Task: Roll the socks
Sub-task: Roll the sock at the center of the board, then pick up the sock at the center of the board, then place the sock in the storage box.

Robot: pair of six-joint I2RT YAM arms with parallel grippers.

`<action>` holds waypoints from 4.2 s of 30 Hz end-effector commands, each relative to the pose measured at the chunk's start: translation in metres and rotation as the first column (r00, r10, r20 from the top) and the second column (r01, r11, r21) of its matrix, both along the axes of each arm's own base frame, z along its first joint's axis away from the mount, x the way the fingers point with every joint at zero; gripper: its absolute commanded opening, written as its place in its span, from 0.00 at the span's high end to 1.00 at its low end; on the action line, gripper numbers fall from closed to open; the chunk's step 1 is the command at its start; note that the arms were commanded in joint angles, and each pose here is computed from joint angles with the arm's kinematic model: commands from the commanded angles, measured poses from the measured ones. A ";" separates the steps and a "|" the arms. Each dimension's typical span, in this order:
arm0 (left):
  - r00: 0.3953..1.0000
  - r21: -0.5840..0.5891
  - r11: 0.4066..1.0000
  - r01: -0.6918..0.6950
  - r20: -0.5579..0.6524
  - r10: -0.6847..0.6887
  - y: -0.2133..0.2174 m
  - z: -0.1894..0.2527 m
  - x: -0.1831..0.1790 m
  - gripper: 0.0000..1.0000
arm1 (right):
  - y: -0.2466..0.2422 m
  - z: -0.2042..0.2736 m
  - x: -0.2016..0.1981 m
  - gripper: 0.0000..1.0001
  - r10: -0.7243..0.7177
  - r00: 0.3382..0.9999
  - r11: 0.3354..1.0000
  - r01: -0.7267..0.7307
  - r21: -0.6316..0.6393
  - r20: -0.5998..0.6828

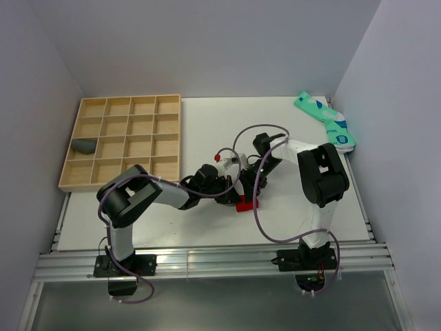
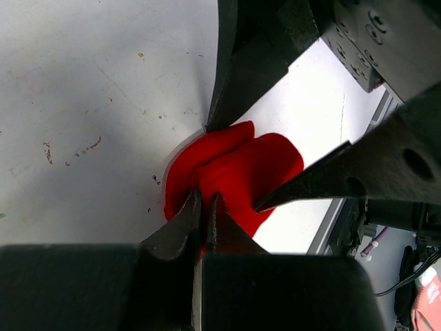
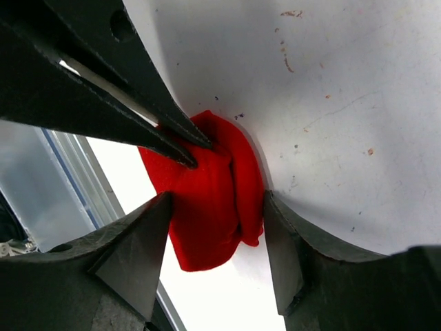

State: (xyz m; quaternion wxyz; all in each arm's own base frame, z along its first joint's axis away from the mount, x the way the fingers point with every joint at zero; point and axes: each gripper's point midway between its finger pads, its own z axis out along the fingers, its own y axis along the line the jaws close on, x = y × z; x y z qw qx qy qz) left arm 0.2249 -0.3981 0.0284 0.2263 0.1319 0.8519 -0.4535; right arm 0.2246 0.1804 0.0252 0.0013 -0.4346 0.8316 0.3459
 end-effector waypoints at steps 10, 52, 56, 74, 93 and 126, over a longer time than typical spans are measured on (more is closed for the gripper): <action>0.985 0.275 0.953 -0.125 -0.083 0.154 0.051 -0.062 -0.003 1.00 | -0.031 -0.022 -0.036 0.50 0.094 0.993 0.987 -0.103 -0.121 -0.077; 0.781 -0.090 0.808 -0.583 -0.338 0.526 0.024 0.038 -0.040 0.58 | 0.008 -0.030 0.028 1.00 -0.321 0.946 0.938 0.312 -0.154 -0.038; 0.783 -0.129 0.800 -0.586 -0.345 0.518 0.014 0.044 -0.038 0.58 | 0.019 -0.020 0.038 1.00 -0.349 0.936 0.934 0.342 -0.106 -0.050; 0.713 -0.212 0.687 -0.695 -0.334 0.617 0.022 0.078 -0.004 0.50 | 0.037 0.038 0.058 1.00 -0.393 0.909 0.910 0.406 0.085 -0.137; 0.695 -0.307 0.624 -0.718 -0.347 0.629 0.031 0.102 0.030 0.48 | 0.046 0.106 0.052 1.00 -0.363 0.921 0.893 0.387 0.231 -0.141; 0.704 -0.404 0.578 -0.708 -0.349 0.618 0.028 0.121 0.048 0.81 | 0.048 0.138 0.023 1.00 -0.308 0.929 0.894 0.356 0.272 -0.204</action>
